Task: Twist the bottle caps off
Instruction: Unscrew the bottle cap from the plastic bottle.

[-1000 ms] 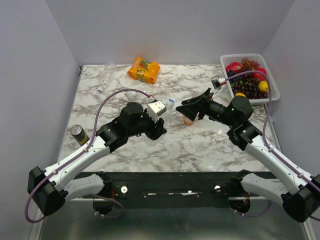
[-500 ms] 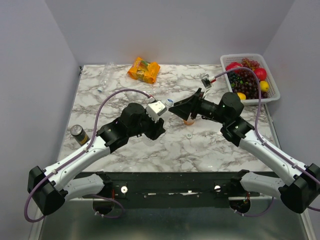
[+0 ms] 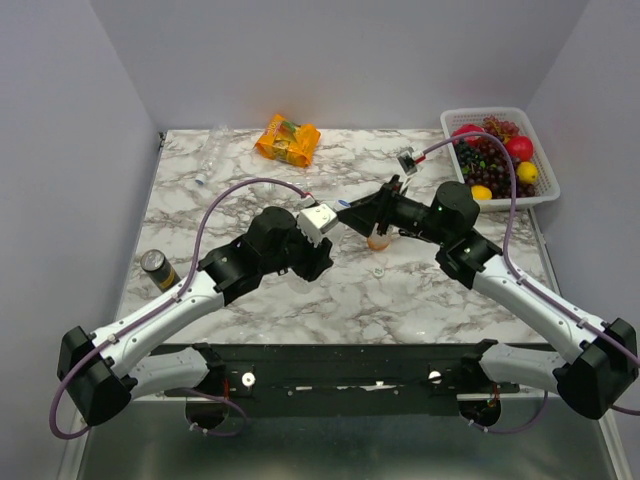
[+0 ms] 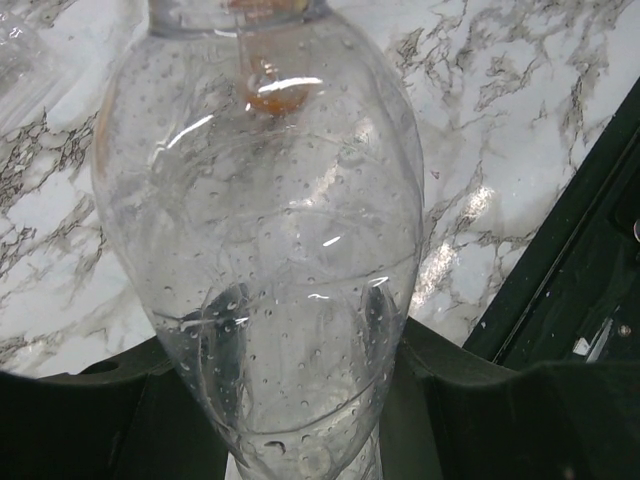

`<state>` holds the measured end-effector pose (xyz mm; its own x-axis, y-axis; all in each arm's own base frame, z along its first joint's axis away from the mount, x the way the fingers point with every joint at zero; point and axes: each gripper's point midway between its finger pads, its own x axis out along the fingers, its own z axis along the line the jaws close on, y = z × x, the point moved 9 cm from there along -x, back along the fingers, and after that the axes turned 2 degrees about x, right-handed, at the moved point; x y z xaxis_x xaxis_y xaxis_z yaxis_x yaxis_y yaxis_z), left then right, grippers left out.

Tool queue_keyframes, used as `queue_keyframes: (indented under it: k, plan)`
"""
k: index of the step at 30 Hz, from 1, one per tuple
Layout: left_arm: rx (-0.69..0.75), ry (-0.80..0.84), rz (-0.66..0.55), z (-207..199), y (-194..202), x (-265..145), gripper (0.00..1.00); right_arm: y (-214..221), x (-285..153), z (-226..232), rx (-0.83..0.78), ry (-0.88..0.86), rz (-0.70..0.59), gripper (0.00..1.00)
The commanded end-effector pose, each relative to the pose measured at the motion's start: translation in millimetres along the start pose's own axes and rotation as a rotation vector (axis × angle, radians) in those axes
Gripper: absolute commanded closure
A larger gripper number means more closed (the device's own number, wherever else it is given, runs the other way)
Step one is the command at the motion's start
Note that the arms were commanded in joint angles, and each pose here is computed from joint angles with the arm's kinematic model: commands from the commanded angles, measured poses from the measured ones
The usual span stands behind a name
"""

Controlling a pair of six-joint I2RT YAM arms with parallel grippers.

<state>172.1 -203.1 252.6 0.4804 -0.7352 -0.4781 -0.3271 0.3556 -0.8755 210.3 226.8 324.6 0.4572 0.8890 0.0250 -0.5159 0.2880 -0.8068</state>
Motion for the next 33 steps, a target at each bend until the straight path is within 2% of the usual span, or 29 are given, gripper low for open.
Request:
queue_keyframes:
  k: [1, 13, 14, 18, 21, 25, 29, 33]
  plan:
    - [0.024, 0.003, -0.001, -3.0, -7.5, 0.6, 0.62, -12.3, 6.4, 15.9, -0.022, -0.058, -0.032, 0.35]
    - [0.023, 0.010, 0.018, -4.3, -6.0, 4.9, 0.62, -11.7, 9.9, 22.3, -0.036, -0.079, -0.031, 0.37]
    - [0.024, 0.012, 0.013, -4.5, -6.7, 4.2, 0.62, -11.6, 10.3, 22.0, -0.036, -0.079, -0.031, 0.39]
    - [0.032, 0.027, -0.010, -6.1, -8.9, 0.7, 0.62, -9.0, 10.2, 17.6, -0.035, -0.056, -0.044, 0.64]
    - [0.038, 0.060, -0.021, -9.0, -9.2, -0.8, 0.62, -10.2, 9.1, 18.1, -0.055, -0.057, -0.052, 0.73]
    - [0.054, 0.189, -0.045, -19.5, -11.6, -1.9, 0.62, -12.0, 5.2, 19.6, -0.118, -0.068, -0.053, 0.80]
    - [0.075, 0.335, -0.097, -31.4, -16.2, -8.4, 0.62, -14.8, -2.1, 22.2, -0.166, -0.109, -0.038, 0.80]
    - [0.091, 0.487, -0.145, -41.3, -19.1, -16.9, 0.62, -16.1, -11.5, 23.2, -0.203, -0.237, 0.012, 0.80]
